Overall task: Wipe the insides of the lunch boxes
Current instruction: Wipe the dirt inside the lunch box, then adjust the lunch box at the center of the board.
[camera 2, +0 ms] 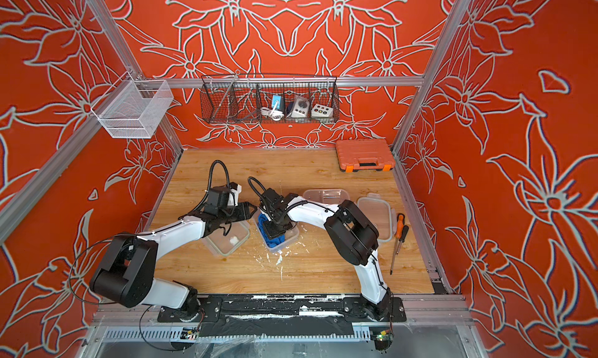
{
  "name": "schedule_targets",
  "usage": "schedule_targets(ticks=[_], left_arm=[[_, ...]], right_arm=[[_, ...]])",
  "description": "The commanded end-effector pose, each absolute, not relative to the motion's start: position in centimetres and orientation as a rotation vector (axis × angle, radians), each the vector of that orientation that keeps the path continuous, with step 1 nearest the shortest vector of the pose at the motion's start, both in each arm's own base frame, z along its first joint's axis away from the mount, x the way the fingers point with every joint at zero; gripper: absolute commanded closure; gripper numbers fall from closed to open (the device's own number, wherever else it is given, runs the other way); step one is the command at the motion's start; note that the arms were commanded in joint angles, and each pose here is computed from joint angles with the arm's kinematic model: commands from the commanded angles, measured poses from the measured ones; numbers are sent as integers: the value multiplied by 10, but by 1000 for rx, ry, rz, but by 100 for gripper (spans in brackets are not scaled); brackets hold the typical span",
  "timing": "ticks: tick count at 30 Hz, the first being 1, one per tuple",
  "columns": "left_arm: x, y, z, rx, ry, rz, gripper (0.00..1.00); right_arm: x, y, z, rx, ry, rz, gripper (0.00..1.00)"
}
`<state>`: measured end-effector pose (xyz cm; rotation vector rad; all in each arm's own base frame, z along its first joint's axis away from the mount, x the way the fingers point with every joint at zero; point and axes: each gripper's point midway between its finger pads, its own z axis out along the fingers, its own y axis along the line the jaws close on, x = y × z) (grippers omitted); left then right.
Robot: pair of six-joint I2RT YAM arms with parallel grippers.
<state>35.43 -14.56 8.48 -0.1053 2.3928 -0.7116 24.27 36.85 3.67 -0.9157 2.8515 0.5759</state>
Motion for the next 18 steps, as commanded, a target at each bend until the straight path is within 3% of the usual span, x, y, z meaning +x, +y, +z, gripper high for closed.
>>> schedule_targets(ticks=[1, 7, 15, 18], left_arm=[[358, -150, 89, -54, 2386, -713, 50], [359, -156, 85, -27, 2401, -722, 60], [359, -165, 83, 36, 2405, -689, 62], [362, -166, 76, 37, 2425, -682, 67]], right_arm=[[242, 361, 48, -945, 2839, 521, 100], [241, 364, 54, -961, 2819, 556, 100], [237, 362, 51, -997, 2829, 556, 100], [234, 359, 51, -995, 2832, 562, 100]])
